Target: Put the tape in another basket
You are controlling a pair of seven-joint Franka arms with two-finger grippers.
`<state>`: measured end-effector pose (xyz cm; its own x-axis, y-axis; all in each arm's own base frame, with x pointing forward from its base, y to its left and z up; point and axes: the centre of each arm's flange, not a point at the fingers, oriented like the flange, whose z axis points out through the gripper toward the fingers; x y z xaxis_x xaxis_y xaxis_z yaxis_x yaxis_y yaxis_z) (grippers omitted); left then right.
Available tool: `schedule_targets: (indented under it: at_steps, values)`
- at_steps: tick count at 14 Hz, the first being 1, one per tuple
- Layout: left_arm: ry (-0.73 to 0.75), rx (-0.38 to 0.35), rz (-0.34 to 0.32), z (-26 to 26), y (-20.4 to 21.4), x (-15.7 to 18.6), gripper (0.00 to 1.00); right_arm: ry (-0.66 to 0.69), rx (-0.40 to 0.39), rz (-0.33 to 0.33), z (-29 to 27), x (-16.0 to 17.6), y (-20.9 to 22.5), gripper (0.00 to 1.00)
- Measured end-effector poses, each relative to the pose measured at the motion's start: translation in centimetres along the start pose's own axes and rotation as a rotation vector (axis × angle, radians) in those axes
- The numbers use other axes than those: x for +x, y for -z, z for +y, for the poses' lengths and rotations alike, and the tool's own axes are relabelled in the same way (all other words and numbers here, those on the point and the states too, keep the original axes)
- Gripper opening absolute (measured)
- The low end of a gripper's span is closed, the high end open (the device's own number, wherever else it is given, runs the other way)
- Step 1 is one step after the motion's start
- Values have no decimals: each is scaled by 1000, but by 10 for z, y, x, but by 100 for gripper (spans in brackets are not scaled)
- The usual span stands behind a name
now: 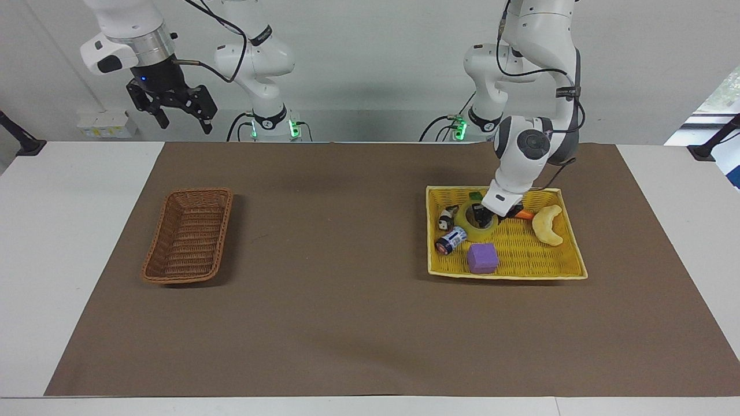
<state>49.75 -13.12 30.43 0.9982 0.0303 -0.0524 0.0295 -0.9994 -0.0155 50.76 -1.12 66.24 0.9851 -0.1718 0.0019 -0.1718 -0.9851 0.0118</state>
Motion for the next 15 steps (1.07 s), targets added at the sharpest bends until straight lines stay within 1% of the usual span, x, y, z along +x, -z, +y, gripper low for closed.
schedule_targets:
  at_steps: [1,2,4,5,10,13,15]
  values:
    - [5,1,-6,-1,4,2,23,0,0,0,0,0,0,100]
    - [15,5,-16,-1,11,6,22,0,0,0,0,0,0,100]
    - [30,11,-36,-3,34,17,22,0,0,0,0,0,0,100]
    - [36,11,-36,-4,49,24,22,0,2,-1,0,0,0,100]
    - [58,-4,13,-9,125,53,22,2,13,-3,-2,0,0,100]
    - [58,-14,48,-21,166,62,22,22,92,-17,-17,-2,-3,100]
    - [50,-14,50,-24,180,62,22,78,130,17,-52,0,-15,100]
